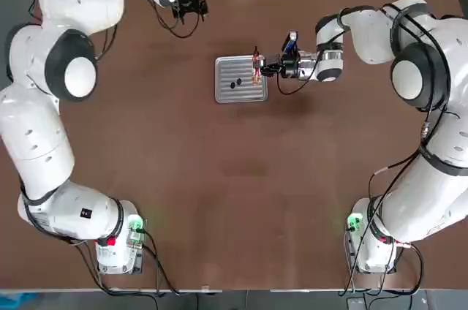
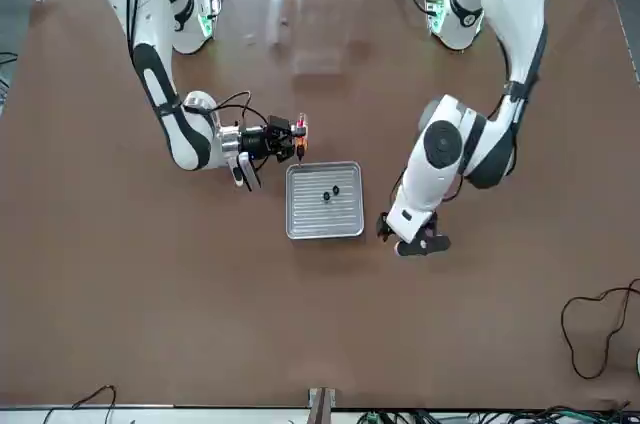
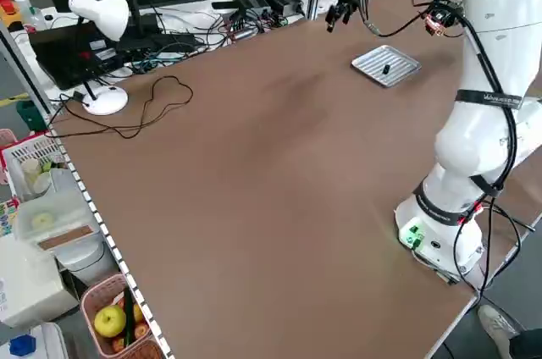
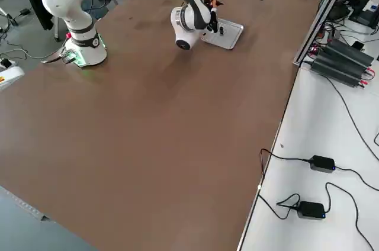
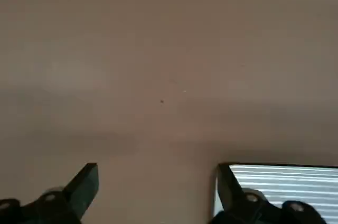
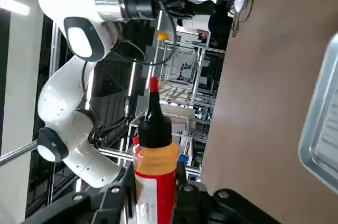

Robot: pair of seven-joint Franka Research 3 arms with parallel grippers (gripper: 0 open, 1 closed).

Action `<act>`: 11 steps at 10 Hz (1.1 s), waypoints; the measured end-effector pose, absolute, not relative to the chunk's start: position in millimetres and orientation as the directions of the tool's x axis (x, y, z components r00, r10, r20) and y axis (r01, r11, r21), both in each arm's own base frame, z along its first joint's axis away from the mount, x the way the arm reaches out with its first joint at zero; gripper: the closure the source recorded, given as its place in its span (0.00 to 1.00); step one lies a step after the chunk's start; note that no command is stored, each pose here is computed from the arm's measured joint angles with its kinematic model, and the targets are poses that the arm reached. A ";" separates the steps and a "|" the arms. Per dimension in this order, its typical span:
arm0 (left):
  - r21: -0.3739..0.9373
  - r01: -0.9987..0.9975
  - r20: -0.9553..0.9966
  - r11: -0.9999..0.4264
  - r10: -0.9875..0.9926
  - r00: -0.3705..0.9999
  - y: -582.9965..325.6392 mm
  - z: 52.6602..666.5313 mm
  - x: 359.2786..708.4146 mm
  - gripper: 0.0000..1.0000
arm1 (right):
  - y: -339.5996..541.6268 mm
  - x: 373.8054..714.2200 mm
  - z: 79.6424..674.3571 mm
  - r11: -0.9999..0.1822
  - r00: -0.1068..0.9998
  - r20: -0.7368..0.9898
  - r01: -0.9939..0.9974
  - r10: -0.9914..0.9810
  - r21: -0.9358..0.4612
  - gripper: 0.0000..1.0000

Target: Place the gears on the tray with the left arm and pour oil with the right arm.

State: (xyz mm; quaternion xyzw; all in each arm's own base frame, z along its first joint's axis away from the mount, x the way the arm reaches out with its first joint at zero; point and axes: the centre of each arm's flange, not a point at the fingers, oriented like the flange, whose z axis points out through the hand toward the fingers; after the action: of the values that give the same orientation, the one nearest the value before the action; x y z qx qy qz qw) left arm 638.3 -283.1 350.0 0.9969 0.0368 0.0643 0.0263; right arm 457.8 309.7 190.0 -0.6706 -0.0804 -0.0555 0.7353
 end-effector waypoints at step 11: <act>0.013 0.038 -0.059 -0.999 0.037 0.998 -40.0 527.3 650.0 0.01 | 360.6 456.9 159.3 -0.026 0.970 -0.233 -0.231 0.072 -0.973 0.69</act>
State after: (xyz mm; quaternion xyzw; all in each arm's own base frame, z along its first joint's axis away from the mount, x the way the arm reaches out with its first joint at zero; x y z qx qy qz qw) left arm 650.0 -40.0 527.3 0.9994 0.0188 -0.0294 0.0071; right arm 456.9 360.6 159.3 -0.7077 0.0563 0.1090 0.6957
